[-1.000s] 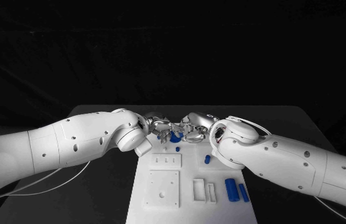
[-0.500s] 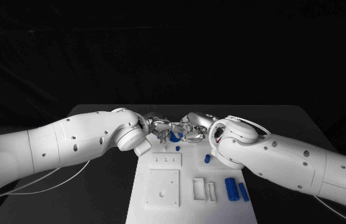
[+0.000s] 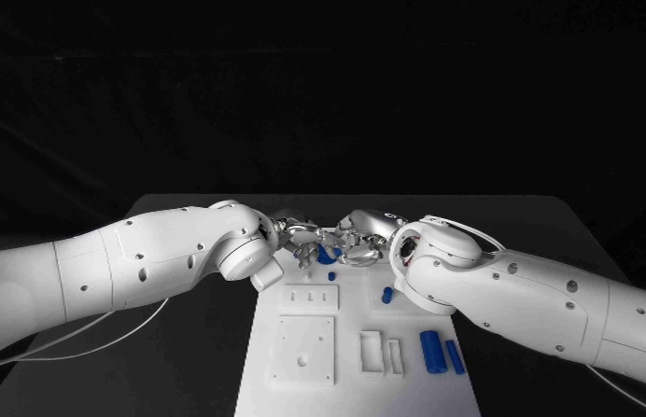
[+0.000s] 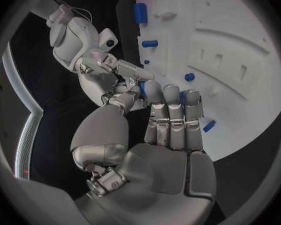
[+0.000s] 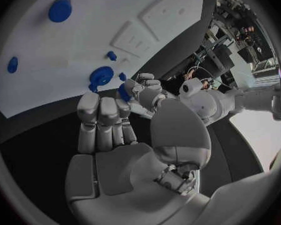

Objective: Assemble the parts on the task board

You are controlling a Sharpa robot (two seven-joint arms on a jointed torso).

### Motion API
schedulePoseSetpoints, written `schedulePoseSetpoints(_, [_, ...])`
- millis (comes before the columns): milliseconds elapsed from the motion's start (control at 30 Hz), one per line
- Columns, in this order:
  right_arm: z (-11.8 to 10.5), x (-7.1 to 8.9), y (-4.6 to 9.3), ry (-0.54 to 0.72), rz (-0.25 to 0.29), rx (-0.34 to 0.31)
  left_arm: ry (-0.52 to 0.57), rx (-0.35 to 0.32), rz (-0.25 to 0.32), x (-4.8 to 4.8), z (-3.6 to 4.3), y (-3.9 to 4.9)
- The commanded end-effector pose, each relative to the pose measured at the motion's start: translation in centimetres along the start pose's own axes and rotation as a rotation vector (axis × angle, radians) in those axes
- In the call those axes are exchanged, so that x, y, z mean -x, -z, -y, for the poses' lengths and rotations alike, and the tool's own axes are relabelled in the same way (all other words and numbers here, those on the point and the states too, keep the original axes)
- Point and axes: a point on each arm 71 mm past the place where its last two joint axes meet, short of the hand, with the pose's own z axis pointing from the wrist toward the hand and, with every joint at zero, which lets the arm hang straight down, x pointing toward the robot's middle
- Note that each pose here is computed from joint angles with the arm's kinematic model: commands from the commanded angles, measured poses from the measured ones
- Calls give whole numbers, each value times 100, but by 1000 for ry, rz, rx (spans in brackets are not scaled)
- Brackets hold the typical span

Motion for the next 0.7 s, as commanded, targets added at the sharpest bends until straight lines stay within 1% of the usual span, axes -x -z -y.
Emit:
schedulePoseSetpoints(33, [-58, -17, 1, 8, -15, 23, -13, -10, -20, -32, 34, -3])
schedulePoseSetpoints(700, [-54, -16, 9, 10, -13, 20, -20, -1, -17, -21, 19, -2])
